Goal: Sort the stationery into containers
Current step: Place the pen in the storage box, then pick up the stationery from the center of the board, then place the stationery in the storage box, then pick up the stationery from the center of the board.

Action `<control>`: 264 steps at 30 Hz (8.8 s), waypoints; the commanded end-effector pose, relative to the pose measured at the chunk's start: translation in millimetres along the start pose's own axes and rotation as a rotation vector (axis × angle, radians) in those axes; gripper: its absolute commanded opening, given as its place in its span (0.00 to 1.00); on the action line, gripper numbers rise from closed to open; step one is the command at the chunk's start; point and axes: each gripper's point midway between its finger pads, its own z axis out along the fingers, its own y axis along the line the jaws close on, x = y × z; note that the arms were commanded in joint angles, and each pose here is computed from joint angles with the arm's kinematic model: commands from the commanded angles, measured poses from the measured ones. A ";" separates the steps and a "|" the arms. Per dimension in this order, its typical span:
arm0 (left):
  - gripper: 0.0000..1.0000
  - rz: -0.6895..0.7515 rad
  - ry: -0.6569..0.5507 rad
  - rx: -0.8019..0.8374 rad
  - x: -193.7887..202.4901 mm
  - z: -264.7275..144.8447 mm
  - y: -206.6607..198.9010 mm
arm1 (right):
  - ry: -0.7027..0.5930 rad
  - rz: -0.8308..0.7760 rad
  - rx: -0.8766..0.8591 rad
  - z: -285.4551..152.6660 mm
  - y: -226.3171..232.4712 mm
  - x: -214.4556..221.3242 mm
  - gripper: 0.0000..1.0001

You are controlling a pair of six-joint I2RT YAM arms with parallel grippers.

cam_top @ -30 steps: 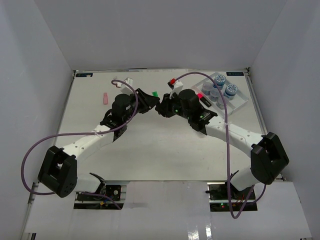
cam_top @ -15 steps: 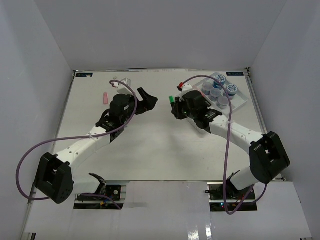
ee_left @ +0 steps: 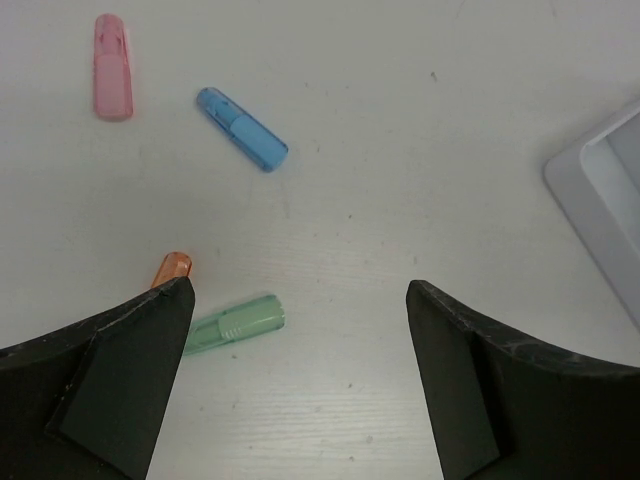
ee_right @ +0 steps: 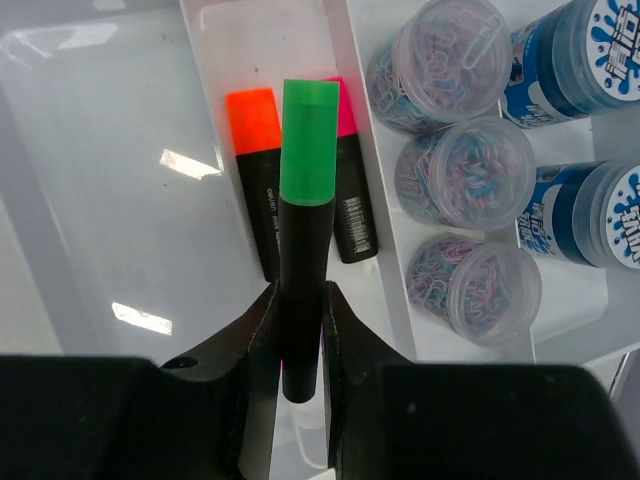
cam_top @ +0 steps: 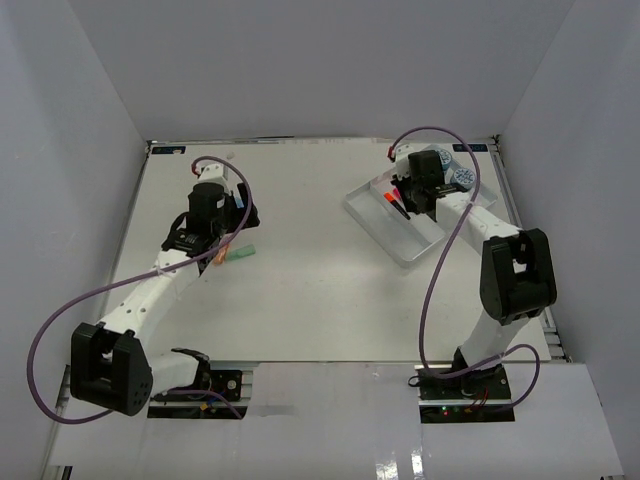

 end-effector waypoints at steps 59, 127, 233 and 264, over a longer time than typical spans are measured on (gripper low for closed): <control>0.26 0.002 0.418 -0.114 121.3 64.3 81.4 | -0.434 0.163 -0.618 -141.4 118.7 -33.5 0.98; 0.98 -0.319 0.077 0.187 20.6 -18.7 -78.6 | -0.192 0.197 -0.251 -52.0 153.7 -32.7 0.08; 0.35 -0.592 0.612 -0.588 157.7 79.7 30.2 | -0.428 0.070 -0.517 -150.6 124.5 -29.8 0.79; 0.32 -0.591 0.180 0.409 22.4 -26.1 -137.5 | -0.320 0.226 -0.918 -150.4 273.0 -108.3 0.76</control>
